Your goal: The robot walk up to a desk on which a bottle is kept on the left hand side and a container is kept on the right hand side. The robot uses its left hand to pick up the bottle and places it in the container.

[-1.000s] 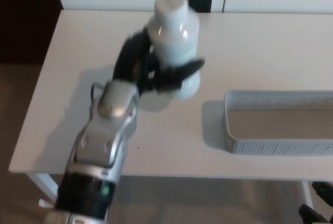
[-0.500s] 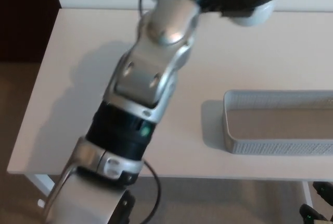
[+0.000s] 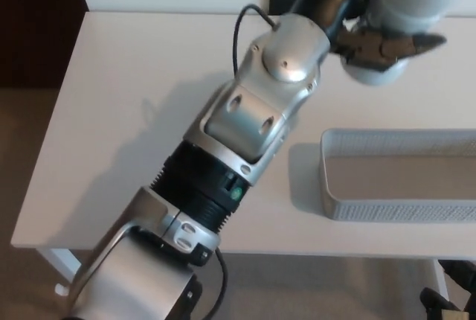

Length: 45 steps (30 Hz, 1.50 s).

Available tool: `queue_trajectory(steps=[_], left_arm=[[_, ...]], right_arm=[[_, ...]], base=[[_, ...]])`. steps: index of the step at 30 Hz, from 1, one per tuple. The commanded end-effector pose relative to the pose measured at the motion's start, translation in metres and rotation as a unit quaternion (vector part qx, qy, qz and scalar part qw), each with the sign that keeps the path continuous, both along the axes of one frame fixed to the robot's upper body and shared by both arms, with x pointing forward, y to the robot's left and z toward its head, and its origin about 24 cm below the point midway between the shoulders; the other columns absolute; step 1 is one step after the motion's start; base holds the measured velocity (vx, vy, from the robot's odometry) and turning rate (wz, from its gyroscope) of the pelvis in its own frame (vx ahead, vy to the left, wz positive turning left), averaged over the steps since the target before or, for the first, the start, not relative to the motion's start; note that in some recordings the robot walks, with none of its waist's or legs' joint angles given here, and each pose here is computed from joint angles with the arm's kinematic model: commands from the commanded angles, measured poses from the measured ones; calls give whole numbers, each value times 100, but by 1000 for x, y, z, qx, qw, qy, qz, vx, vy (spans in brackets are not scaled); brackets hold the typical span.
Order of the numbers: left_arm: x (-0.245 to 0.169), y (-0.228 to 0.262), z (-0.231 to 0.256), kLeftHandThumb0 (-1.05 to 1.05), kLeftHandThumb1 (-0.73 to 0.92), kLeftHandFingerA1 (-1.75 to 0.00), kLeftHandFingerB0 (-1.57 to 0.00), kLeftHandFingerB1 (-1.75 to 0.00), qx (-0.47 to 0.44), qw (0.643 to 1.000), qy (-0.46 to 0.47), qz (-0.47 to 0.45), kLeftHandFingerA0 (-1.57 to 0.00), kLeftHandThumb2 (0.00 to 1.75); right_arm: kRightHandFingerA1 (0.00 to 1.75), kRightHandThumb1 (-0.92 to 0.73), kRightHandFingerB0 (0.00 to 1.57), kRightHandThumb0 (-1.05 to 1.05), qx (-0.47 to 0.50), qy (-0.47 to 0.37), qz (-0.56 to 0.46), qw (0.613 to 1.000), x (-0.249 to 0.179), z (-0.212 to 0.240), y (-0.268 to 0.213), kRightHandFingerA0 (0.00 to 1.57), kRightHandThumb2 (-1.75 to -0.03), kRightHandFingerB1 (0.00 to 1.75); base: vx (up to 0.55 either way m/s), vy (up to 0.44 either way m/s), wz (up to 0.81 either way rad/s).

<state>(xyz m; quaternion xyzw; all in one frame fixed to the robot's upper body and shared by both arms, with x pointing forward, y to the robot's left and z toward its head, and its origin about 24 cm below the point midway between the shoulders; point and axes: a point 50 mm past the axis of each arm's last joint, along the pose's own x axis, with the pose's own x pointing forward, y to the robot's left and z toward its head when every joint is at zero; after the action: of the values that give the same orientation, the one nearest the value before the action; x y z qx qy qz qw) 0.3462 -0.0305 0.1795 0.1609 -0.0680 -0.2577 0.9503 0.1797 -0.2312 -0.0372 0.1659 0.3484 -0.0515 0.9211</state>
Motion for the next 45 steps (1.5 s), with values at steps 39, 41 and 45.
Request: queue_trajectory(steps=[39, 41, 45], left_arm=[[-62, -51, -74, -104, 60, 0, 0, 0, 13, 988, 99, -116, 0, 59], [-57, -45, -70, -103, 61, 0, 0, 0, 9, 988, 98, -116, 0, 60], [-48, -34, -63, -105, 58, 0, 0, 0, 3, 989, 94, -114, 0, 63]], right_arm=[[0, 54, 0, -46, 0, -34, 52, 998, 13, 8, -8, 0, -163, 0], [0, 73, 0, 92, -15, -36, 113, 993, 13, 8, -9, 0, -10, 0], [0, 73, 0, 88, -53, -43, 191, 979, 14, 8, -11, 0, -3, 0]], base=[[0, 0, 0], [0, 0, 0], [0, 0, 0]])
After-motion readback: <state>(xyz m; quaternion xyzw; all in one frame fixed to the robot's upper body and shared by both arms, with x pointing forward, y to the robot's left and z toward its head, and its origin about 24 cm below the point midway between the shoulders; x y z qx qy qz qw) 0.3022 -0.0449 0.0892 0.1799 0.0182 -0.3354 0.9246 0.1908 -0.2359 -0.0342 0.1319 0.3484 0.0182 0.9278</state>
